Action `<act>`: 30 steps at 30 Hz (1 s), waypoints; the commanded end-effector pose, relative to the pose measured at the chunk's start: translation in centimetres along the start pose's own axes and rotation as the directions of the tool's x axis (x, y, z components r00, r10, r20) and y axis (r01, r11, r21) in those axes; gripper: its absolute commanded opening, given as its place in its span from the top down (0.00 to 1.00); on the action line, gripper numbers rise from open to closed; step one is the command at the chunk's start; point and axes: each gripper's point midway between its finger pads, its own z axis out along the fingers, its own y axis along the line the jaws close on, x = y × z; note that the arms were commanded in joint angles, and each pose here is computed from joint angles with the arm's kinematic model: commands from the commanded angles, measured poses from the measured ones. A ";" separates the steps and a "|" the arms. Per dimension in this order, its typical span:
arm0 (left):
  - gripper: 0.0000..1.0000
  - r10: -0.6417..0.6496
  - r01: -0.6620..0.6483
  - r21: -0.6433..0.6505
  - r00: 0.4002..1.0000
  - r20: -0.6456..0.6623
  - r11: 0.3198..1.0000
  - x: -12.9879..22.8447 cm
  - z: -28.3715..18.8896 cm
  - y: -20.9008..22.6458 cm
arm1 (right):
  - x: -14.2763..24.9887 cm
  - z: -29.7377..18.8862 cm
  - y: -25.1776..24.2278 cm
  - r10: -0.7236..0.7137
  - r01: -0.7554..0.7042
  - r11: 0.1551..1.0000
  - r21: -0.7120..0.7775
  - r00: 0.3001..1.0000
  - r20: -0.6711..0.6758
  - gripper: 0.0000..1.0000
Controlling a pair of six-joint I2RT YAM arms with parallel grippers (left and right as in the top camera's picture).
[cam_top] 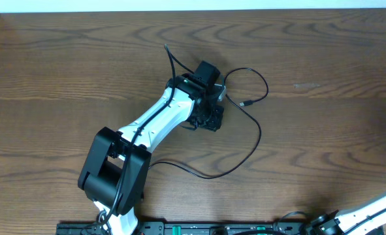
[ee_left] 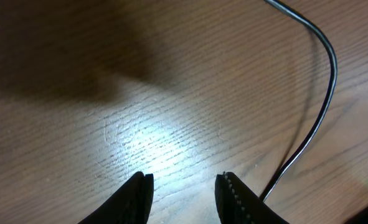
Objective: Untangle cables
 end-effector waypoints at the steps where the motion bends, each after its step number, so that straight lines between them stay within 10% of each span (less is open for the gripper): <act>1: 0.63 0.009 -0.009 0.010 1.000 0.027 1.000 -0.2 -0.8 -0.3 | -0.3 -0.2 -0.6 0.030 -0.030 0.999 0.014 0.999 0.010 0.98; 8: 0.63 0.010 -0.010 0.010 1.000 0.030 1.000 -0.3 -0.8 -0.3 | 0.0 -0.5 0.4 0.023 -0.023 0.999 -0.029 1.000 0.001 0.43; 30: 0.62 0.039 -0.039 0.012 0.998 0.043 0.999 -0.6 -0.8 -0.5 | 2.7 -5.9 2.1 0.008 -0.008 1.000 -0.016 1.000 -0.003 0.39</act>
